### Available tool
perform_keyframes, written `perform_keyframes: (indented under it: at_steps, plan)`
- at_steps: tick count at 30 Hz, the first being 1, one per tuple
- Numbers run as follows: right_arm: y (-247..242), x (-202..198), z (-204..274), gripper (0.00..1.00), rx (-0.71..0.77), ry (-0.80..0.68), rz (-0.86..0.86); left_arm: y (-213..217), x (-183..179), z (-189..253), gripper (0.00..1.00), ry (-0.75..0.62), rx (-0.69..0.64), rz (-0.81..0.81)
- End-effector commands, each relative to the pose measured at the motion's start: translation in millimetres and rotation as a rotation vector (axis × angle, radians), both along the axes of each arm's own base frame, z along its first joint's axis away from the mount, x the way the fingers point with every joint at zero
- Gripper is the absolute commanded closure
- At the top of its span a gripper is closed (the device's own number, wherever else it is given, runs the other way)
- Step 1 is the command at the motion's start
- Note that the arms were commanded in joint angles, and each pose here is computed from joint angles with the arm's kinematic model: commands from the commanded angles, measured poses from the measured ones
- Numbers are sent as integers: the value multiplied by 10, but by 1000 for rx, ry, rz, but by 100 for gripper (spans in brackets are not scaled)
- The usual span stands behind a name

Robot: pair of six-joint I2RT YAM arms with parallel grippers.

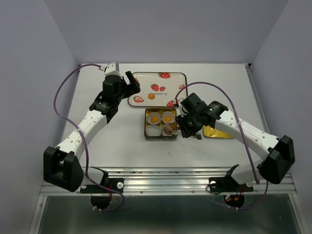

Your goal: Pack the cookies

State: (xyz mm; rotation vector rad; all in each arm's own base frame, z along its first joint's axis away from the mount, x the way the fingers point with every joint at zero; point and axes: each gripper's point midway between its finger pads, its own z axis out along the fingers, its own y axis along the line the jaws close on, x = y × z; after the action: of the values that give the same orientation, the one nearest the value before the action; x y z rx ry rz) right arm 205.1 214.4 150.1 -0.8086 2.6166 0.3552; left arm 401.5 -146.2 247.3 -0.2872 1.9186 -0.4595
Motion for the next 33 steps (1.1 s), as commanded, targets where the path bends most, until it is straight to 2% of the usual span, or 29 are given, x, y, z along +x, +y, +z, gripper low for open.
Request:
perform_keyframes:
  at_steps: [1,20,26,30,33]
  plan:
    - [141,160,207,54,51,-82,1,34,-51,206,1,-62,-7,8]
    - [106,203,401,48,55,-115,-39,72,-130,274,1,-80,-8,9]
    - [196,158,669,50,145,-148,3,74,-142,295,1,-84,-10,8]
    - [209,237,938,50,195,-234,-6,80,-138,320,1,-90,-14,13]
    - [239,450,1125,50,225,-323,-91,72,-134,337,1,-92,-21,15]
